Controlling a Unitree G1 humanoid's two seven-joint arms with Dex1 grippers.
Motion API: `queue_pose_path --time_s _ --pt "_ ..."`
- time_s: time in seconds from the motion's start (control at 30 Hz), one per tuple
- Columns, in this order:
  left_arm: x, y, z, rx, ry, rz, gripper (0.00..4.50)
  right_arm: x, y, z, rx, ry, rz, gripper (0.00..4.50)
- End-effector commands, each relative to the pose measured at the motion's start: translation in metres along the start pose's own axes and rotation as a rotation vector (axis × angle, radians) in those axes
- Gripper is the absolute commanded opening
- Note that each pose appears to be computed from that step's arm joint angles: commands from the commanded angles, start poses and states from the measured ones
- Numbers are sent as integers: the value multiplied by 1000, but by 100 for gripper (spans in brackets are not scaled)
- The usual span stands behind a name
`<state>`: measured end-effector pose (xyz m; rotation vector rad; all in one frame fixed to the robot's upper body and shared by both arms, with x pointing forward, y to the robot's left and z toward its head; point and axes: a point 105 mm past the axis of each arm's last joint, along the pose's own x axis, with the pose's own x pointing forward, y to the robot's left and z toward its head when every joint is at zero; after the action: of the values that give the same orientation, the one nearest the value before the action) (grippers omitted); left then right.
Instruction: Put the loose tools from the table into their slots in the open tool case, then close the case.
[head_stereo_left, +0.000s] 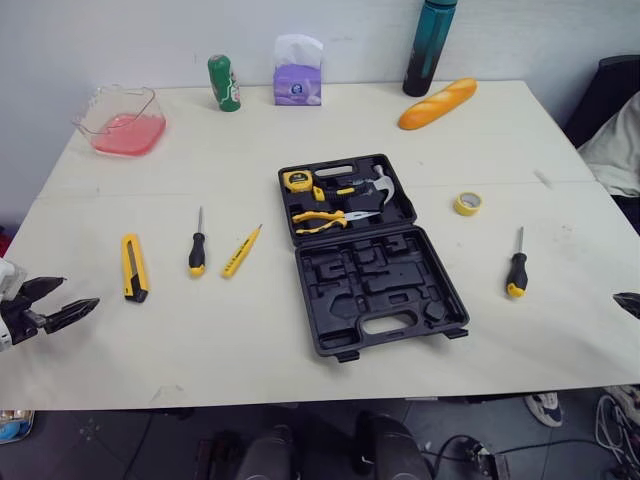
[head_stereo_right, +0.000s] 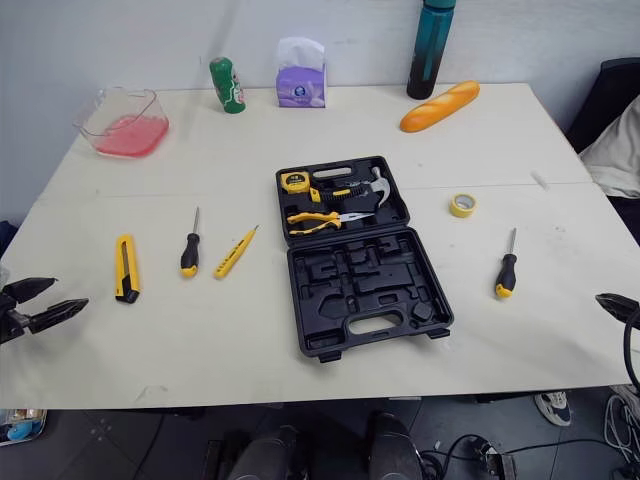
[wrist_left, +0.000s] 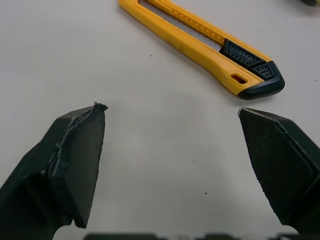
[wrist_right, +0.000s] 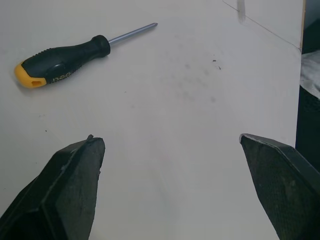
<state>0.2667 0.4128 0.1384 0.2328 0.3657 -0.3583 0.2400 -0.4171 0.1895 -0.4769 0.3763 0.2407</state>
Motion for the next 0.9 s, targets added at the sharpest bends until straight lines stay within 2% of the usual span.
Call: queue_pose_path --time_s 0.03,0.23,0.4,0.53,0.63,0.73,0.77,0.83,0.87,0.9 --pt "-3 0 18 18 -39 -9 447 -3 -3 14 -22 -49 -22 450" --pt "15 -32 30 59 -43 -141 447 12 4 28 -27 -75 -7 450" --pt "50 -98 77 91 -160 -304 447 40 26 61 -85 -123 71 450" --pt "81 -137 95 112 -146 -358 447 72 41 88 -91 -166 118 450" --pt "106 -162 101 105 -122 -401 366 99 56 104 -98 -188 177 365" --pt "130 -187 101 125 -91 -439 220 121 70 115 -104 -209 232 208" --pt "137 -192 101 130 -84 -441 162 126 73 117 -98 -214 242 145" --pt "153 -195 100 131 -62 -412 76 143 80 121 -68 -219 254 48" --pt "157 -195 100 131 -56 -403 29 147 82 122 -61 -219 256 2" --pt "165 -198 102 136 -61 -400 3 158 89 122 -58 -211 262 0"
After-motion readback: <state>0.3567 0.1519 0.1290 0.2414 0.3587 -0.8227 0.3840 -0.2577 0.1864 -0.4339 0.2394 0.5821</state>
